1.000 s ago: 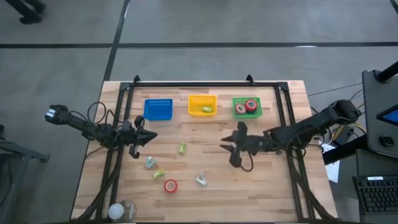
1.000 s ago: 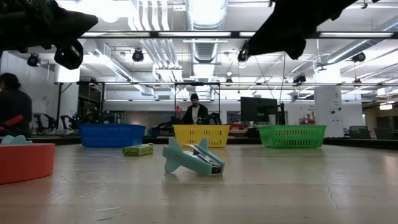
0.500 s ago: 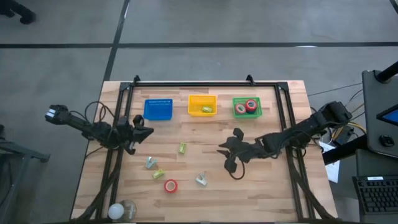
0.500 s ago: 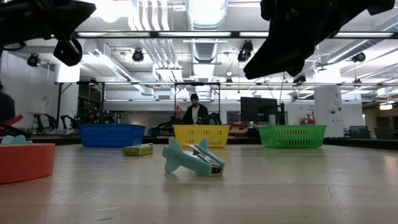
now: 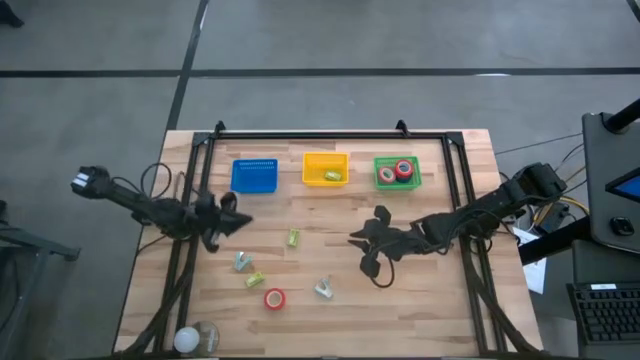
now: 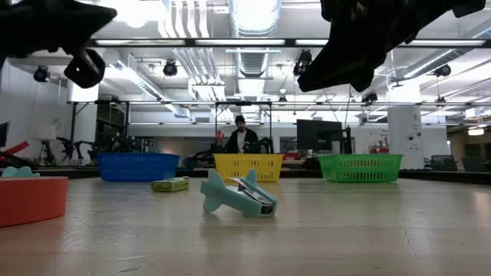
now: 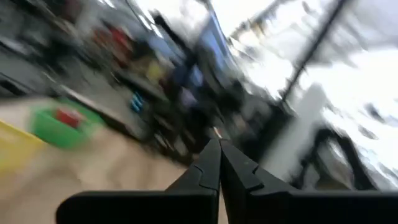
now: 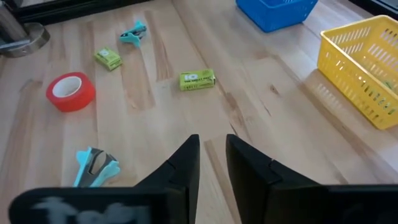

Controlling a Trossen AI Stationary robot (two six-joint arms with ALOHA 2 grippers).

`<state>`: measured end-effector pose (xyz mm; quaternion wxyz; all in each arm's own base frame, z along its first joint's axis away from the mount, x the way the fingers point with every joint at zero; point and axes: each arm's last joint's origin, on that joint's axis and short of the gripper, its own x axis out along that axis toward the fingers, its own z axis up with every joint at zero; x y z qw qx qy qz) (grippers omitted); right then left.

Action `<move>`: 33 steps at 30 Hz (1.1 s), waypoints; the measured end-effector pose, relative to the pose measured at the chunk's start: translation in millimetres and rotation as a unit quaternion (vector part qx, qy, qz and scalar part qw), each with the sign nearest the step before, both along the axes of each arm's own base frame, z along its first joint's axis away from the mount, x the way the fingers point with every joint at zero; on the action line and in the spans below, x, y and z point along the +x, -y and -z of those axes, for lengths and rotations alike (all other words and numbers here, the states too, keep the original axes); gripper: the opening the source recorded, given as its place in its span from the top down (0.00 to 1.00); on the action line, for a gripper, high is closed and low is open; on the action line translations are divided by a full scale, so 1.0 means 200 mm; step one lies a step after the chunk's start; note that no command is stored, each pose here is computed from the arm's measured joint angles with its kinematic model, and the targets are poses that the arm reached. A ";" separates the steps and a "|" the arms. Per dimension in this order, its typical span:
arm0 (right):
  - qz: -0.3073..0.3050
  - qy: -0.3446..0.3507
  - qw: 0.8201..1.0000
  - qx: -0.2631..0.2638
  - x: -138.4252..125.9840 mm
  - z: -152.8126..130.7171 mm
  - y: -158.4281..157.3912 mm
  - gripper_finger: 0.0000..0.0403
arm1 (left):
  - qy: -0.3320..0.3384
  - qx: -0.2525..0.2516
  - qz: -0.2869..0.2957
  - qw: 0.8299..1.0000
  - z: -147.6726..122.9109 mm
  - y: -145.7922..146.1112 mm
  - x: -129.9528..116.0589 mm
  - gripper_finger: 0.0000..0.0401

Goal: Pick and place Stapler, Stapler remover, tape
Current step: Put the red tape into the green basket

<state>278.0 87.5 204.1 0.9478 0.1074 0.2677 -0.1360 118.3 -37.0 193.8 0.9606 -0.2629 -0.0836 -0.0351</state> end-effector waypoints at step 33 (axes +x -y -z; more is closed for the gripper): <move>-0.003 -0.032 0.999 -0.020 -0.02 0.02 0.01 0.85 | -0.438 0.066 0.170 0.880 0.02 0.76 0.52 0.46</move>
